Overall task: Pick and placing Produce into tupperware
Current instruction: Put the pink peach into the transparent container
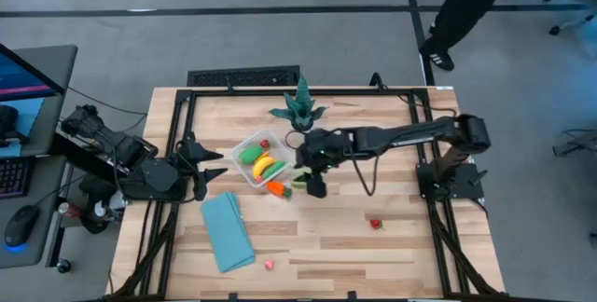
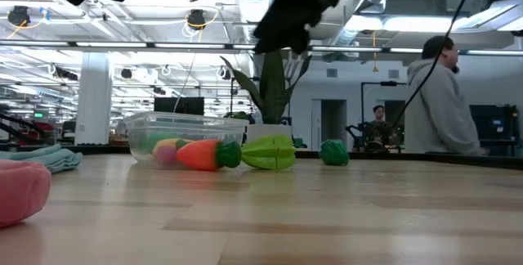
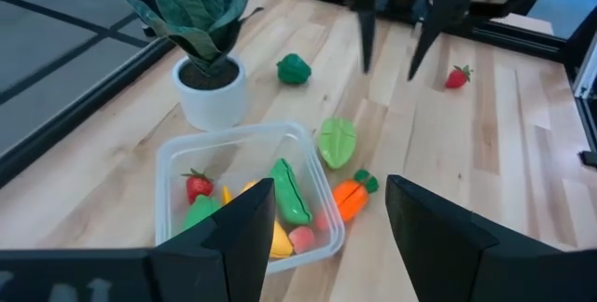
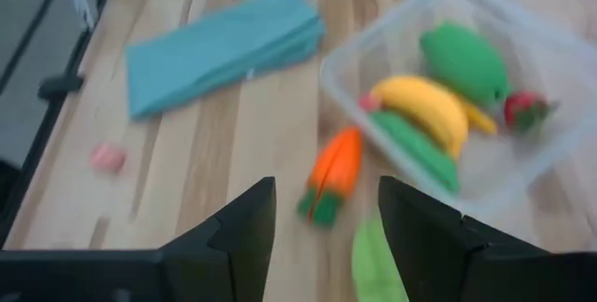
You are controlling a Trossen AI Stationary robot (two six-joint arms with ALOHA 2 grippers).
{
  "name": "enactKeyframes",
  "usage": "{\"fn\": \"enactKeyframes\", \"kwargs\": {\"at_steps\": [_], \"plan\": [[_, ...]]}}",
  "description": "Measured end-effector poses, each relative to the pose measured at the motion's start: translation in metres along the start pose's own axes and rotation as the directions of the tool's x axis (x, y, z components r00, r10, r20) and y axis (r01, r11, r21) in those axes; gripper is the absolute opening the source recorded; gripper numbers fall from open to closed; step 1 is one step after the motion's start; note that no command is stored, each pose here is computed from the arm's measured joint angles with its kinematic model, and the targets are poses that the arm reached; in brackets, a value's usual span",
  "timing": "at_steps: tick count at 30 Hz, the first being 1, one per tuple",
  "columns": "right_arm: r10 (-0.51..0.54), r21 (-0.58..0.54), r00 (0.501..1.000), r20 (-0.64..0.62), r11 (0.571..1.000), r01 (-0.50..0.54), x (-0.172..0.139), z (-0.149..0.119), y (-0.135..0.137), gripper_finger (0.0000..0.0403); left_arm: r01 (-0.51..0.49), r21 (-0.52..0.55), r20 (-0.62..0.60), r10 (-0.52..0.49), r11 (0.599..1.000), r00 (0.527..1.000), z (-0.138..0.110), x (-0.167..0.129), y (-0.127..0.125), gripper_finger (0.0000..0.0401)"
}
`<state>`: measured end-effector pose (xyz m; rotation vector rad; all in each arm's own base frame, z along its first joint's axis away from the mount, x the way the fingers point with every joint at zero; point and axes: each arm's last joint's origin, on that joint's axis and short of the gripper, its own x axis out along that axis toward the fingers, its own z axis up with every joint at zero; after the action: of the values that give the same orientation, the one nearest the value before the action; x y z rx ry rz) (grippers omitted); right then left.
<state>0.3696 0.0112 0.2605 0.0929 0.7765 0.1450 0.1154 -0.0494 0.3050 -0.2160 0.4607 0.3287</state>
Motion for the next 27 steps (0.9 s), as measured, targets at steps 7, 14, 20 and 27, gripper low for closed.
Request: {"fn": "enactKeyframes", "kwargs": {"at_steps": [7,14,20,27], "plan": [[0.003,0.021,0.989,-0.151,1.0,0.0,-0.03,-0.013,0.02,0.0173,-0.01,0.004,0.008,0.01,1.0,1.0,0.0,0.0,0.0,0.0197],[-0.019,0.062,0.979,-0.201,0.998,0.032,-0.054,-0.031,0.048,0.0167,0.026,0.011,-0.01,-0.026,1.0,1.0,0.0,0.001,-0.002,0.0197],[-0.059,0.145,0.981,-0.187,0.986,0.086,-0.076,-0.06,0.072,0.0166,0.246,0.05,-0.122,-0.239,0.968,0.963,0.0,0.01,-0.022,0.0197],[-0.164,0.228,0.979,-0.117,0.955,0.187,-0.103,-0.098,0.097,0.0163,0.384,0.041,-0.288,-0.357,0.923,0.889,-0.011,0.033,-0.05,0.0197]]}}
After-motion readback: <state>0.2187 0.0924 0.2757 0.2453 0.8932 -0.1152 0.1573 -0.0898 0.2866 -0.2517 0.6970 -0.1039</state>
